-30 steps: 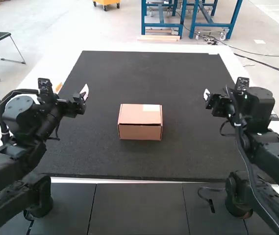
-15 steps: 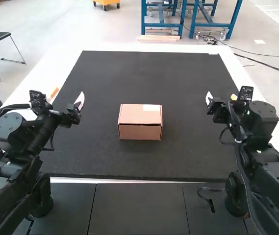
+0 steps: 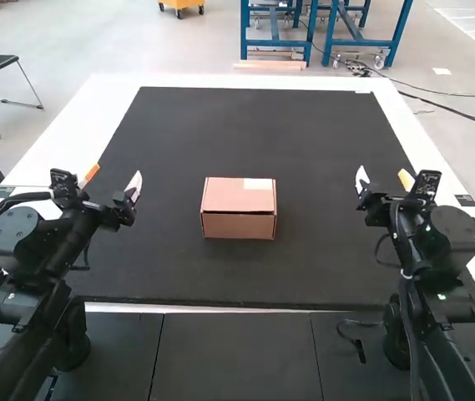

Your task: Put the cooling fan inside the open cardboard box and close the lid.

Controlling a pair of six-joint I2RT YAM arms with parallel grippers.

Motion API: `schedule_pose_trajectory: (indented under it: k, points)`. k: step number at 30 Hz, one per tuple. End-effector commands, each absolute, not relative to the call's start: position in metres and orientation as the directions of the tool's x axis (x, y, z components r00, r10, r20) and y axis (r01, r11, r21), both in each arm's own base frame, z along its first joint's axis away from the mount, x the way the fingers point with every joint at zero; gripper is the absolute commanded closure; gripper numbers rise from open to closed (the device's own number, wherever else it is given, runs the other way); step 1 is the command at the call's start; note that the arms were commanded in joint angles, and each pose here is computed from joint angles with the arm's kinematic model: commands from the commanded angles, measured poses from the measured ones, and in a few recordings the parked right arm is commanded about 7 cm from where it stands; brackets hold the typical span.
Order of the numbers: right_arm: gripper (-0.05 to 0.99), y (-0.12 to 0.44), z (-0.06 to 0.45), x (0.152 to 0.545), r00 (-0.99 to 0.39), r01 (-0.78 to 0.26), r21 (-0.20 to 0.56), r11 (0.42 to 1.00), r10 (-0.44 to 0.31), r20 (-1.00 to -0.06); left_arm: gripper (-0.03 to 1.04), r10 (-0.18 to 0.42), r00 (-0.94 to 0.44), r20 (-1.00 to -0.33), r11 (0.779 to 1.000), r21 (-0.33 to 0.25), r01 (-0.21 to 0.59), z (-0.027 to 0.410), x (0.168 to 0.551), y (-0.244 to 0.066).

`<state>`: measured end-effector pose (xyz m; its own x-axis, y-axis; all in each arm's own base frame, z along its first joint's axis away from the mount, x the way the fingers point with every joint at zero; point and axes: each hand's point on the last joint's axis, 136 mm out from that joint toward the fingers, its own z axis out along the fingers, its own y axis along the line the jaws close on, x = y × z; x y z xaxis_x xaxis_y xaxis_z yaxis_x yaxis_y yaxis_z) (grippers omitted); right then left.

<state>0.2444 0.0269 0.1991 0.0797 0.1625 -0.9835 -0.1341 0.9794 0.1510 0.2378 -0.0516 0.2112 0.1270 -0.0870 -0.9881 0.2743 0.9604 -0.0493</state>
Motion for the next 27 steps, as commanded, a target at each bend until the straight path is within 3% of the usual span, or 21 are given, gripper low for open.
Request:
schedule_pose_trajectory:
  k: [1, 7, 13, 19, 27]
  points:
    - [0.07, 0.034, 0.197, 0.243, 0.072, -0.162, 0.142, 0.977, 0.155, -0.985, 0.05, -0.082, 0.096, -0.992, 0.970, -0.058, 0.235, 0.201, 0.241, -0.042]
    - [0.03, 0.040, 0.167, 0.244, -0.043, -0.170, 0.083, 0.982, 0.077, -0.996, 0.05, -0.037, 0.019, -0.999, 0.983, -0.033, 0.179, 0.180, 0.244, -0.029]
    - [0.02, 0.040, 0.155, 0.243, -0.091, -0.161, 0.087, 0.983, 0.073, -0.993, 0.05, 0.015, 0.010, -1.000, 0.990, 0.016, 0.137, 0.175, 0.245, -0.019]
    - [0.02, 0.034, 0.154, 0.244, -0.089, -0.137, 0.076, 0.988, 0.064, -0.994, 0.05, 0.016, 0.001, -1.000, 0.997, 0.016, 0.081, 0.173, 0.246, -0.005]
    - [0.02, 0.032, 0.154, 0.244, -0.089, -0.128, 0.065, 0.990, 0.054, -0.995, 0.05, 0.014, -0.002, -1.000, 0.995, 0.014, 0.095, 0.173, 0.246, -0.009]
